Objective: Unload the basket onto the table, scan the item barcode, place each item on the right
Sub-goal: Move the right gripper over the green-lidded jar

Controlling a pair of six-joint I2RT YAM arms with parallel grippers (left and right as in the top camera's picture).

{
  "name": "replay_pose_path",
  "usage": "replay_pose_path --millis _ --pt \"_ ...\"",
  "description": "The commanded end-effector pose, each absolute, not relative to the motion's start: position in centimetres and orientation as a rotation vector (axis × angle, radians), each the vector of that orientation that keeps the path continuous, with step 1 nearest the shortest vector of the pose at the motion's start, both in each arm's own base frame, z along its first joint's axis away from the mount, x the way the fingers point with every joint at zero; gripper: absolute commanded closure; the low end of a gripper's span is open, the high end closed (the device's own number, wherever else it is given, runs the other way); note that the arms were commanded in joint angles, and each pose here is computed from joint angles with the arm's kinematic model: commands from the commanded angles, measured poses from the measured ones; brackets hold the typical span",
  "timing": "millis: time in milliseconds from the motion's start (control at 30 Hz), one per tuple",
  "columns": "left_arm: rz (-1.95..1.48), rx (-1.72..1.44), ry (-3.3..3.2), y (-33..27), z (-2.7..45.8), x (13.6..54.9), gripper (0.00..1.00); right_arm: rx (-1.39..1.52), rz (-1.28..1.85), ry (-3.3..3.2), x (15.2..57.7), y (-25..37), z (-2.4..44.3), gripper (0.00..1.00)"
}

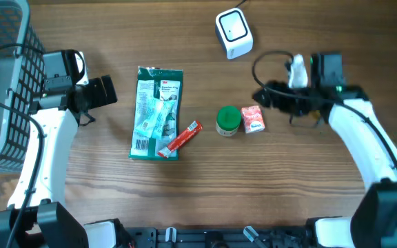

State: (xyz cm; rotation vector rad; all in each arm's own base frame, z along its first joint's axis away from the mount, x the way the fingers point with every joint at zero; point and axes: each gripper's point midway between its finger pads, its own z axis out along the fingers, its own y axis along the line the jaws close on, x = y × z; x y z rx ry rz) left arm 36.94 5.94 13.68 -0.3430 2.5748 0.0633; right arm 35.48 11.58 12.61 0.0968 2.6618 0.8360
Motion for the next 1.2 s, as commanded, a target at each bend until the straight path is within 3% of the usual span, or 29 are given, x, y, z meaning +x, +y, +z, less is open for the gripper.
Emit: replay_pose_path --millis 0,367,833,967,1167 --pt "0.082 -0.332 2.573 6.3 13.7 37.1 0.00 0.070 0.528 2.652 36.4 12.4 15.7 0.12" --pt "0.082 -0.332 2.573 6.3 13.8 37.1 0.00 0.099 0.169 2.722 34.1 17.1 12.2 0.00" --pt "0.082 -0.332 2.573 6.3 13.7 37.1 0.00 0.317 0.231 2.890 33.5 19.4 5.7 0.00" --pt "0.082 -0.332 2.573 6.3 13.7 37.1 0.00 0.353 0.242 2.890 33.6 19.6 5.3 0.01" --pt "0.082 -0.332 2.573 6.3 13.7 37.1 0.00 0.352 0.268 2.916 33.1 19.8 5.3 0.14"
